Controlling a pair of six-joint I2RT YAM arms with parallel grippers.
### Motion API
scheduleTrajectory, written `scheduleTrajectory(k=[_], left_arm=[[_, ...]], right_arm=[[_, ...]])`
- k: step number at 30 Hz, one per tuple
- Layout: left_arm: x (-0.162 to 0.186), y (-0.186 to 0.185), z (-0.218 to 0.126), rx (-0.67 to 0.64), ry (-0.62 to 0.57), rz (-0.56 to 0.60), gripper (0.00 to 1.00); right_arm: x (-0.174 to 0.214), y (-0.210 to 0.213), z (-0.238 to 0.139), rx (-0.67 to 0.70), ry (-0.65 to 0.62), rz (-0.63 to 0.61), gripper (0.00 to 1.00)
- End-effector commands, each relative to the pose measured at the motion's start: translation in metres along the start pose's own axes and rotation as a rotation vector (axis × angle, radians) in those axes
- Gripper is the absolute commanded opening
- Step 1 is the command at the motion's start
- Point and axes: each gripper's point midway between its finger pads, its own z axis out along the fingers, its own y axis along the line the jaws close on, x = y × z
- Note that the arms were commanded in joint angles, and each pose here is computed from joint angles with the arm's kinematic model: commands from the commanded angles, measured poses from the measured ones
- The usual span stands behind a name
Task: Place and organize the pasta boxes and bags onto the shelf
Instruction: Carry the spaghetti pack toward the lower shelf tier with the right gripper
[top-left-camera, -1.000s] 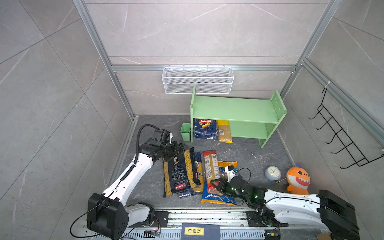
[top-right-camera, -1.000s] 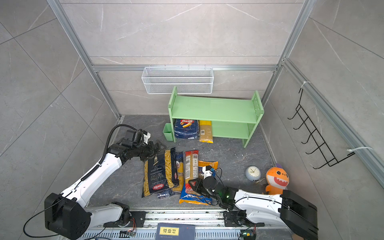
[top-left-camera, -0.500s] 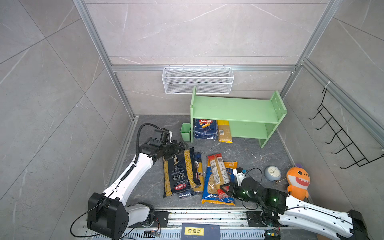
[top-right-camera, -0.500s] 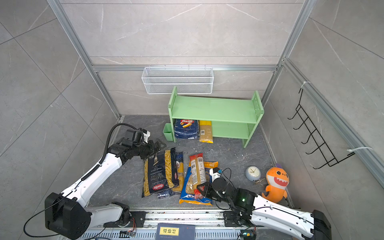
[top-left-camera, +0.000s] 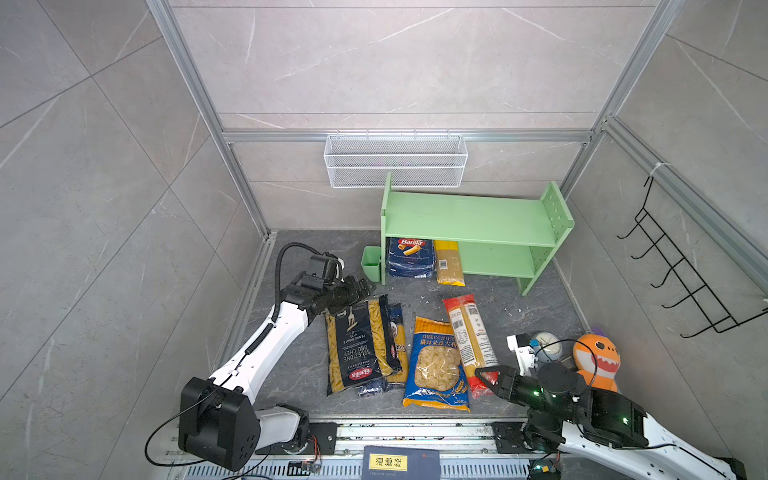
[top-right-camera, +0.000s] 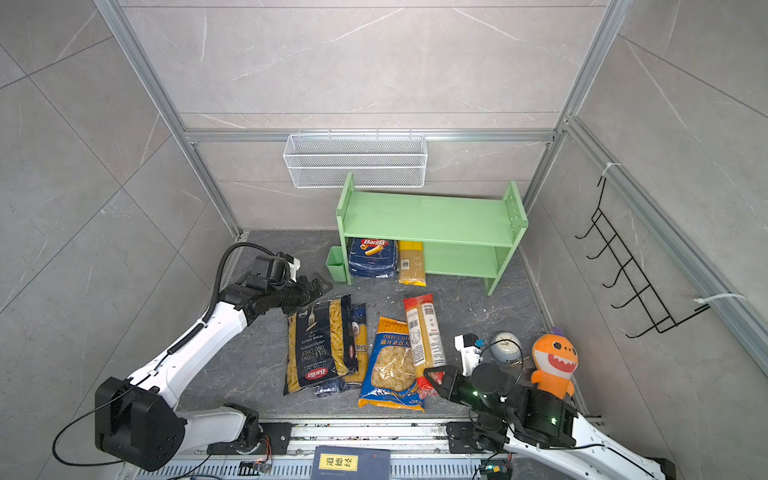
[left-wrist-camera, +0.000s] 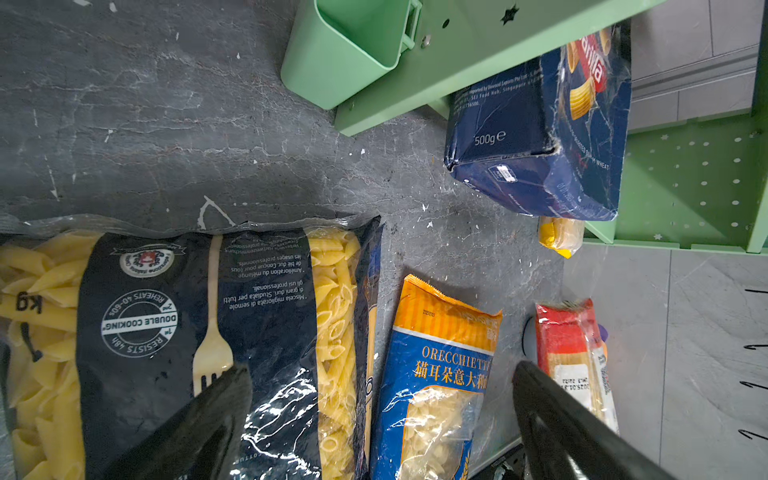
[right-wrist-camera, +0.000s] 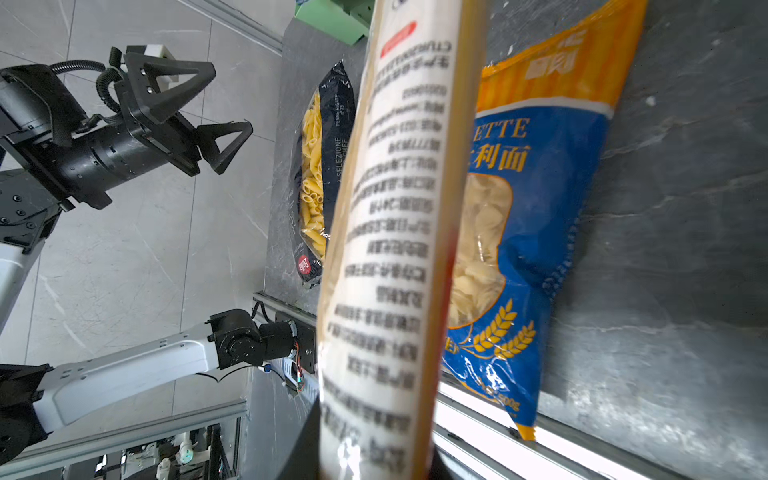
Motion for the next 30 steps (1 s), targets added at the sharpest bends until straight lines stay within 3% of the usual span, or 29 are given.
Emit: scheduleTrajectory(k=[1,10,30], left_arm=[[-0.021,-0.016,-0.006,0.036,-0.063,0.004,1.00],[-0.034,-0.025,0.005,0.059,-0.068,-0.001,1.00],[-0.073,-0.054,0.041,0.131,-0.011,0.083,1.00]], right_arm=[[-0.030,0.027,-0.028,-0.086,-0.127,-0.055,0.11],[-0.058,0.030,-0.051,-0.037,-0.257,-0.101,0.13],[-0.092,0.052,-0.032,0.018,-0.414,-0.111,0.14]])
